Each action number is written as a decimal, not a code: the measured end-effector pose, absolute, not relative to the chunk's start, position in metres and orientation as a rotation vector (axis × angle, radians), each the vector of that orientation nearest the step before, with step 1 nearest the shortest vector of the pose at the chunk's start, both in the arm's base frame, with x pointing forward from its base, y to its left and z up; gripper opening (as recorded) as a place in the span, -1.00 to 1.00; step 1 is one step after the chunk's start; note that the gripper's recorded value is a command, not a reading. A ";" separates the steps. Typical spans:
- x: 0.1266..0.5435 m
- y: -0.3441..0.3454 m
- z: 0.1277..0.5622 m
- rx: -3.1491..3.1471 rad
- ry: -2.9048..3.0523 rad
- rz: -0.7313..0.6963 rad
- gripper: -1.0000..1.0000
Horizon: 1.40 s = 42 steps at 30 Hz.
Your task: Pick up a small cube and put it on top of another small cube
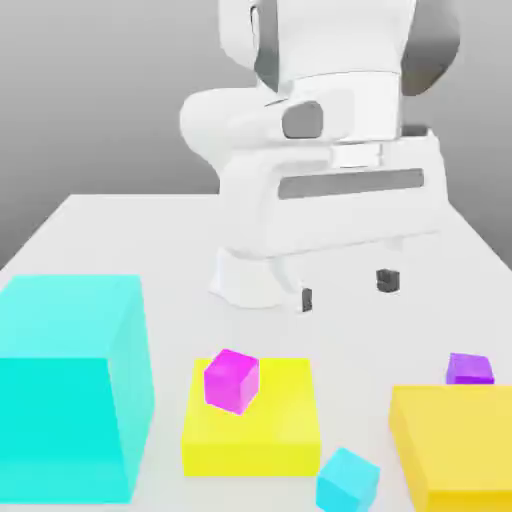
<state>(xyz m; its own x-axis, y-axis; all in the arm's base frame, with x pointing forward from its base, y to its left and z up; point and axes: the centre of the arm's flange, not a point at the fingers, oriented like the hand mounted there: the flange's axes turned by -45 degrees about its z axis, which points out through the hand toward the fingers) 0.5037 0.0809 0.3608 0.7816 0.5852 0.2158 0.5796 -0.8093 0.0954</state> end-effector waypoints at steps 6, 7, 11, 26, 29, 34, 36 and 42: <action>0.492 0.100 0.248 2.874 1.238 0.116 0.00; 0.488 0.102 0.229 2.859 1.283 0.074 0.00; 0.481 0.106 0.169 2.832 1.359 0.004 0.00; 0.481 0.109 0.192 2.823 1.379 -0.002 -1.00; 0.496 0.156 0.222 2.723 1.572 -0.001 -1.00; 0.507 0.251 0.276 2.490 1.923 -0.001 -1.00; 0.504 0.290 0.300 2.382 2.054 -0.002 -1.00; 0.501 0.318 0.265 2.302 2.142 -0.002 1.00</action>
<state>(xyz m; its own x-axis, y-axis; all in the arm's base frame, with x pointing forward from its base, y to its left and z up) 0.5006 0.3179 0.2654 0.0718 0.9974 0.0008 0.9974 -0.0718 -0.0029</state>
